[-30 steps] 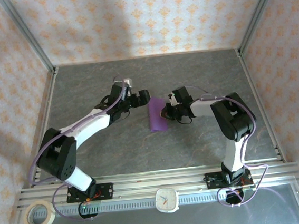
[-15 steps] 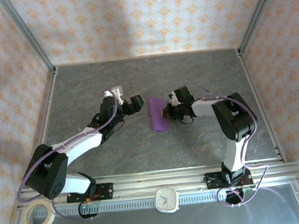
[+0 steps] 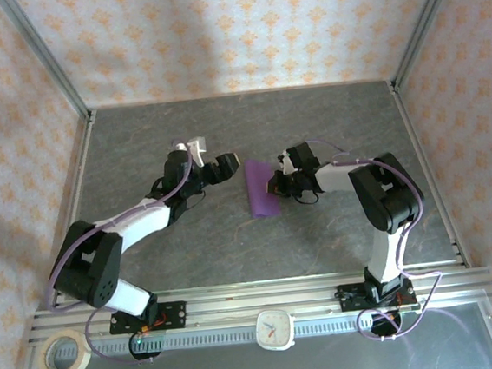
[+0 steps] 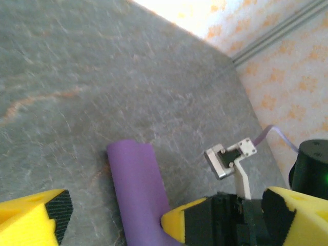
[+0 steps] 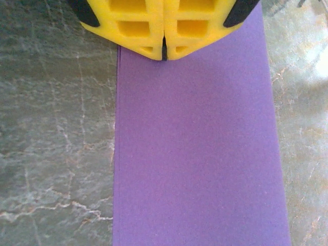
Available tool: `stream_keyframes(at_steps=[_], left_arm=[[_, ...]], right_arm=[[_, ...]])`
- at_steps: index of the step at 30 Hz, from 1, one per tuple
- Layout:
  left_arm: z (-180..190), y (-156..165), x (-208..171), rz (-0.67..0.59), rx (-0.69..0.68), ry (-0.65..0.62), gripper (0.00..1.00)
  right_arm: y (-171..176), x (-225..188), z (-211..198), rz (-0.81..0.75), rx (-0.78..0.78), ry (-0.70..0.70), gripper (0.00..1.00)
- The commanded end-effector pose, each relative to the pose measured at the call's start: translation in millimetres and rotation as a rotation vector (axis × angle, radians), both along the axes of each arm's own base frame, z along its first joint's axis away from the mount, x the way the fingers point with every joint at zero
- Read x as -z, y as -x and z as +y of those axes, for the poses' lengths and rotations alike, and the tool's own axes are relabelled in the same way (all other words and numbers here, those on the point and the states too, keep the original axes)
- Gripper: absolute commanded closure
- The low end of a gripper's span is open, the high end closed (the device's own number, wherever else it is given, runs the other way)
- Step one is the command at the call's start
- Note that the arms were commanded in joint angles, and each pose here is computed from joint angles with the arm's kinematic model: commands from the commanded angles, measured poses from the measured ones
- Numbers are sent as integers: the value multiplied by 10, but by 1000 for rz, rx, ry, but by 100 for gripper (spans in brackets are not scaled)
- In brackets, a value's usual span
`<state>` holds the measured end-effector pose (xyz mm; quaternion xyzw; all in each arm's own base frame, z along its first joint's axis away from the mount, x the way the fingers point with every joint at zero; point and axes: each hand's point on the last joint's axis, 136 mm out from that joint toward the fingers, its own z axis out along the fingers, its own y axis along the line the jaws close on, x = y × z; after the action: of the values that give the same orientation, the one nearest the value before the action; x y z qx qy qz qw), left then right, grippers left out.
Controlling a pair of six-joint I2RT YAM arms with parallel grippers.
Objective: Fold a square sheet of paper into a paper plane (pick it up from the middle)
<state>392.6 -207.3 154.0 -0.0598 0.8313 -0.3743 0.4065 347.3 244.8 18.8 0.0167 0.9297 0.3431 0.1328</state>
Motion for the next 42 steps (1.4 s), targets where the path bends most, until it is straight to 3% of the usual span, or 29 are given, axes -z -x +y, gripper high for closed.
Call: stream_keyframes(at_steps=[1,4,9,13,19,26,42], left_arm=[[-147,60,-9,20,68,84,6],[-220,64,64,53,104,82,11],[-377,65,317,153,158,-3,28],[-505,89,439,196,174,-12,33],[-640,150,571,233,202,-66,34],[-695,183,768,277,202,-211,35],[-664,128,987,317,170,-330,37]], right_arm=[[357,502,-391,177,60,187,100],[363,501,-391,179,65,184,100],[344,482,-377,173,74,172,100],[350,462,-368,168,83,155,100],[378,461,-357,174,84,142,100],[366,439,-332,175,97,118,100],[364,384,-243,180,107,46,100]])
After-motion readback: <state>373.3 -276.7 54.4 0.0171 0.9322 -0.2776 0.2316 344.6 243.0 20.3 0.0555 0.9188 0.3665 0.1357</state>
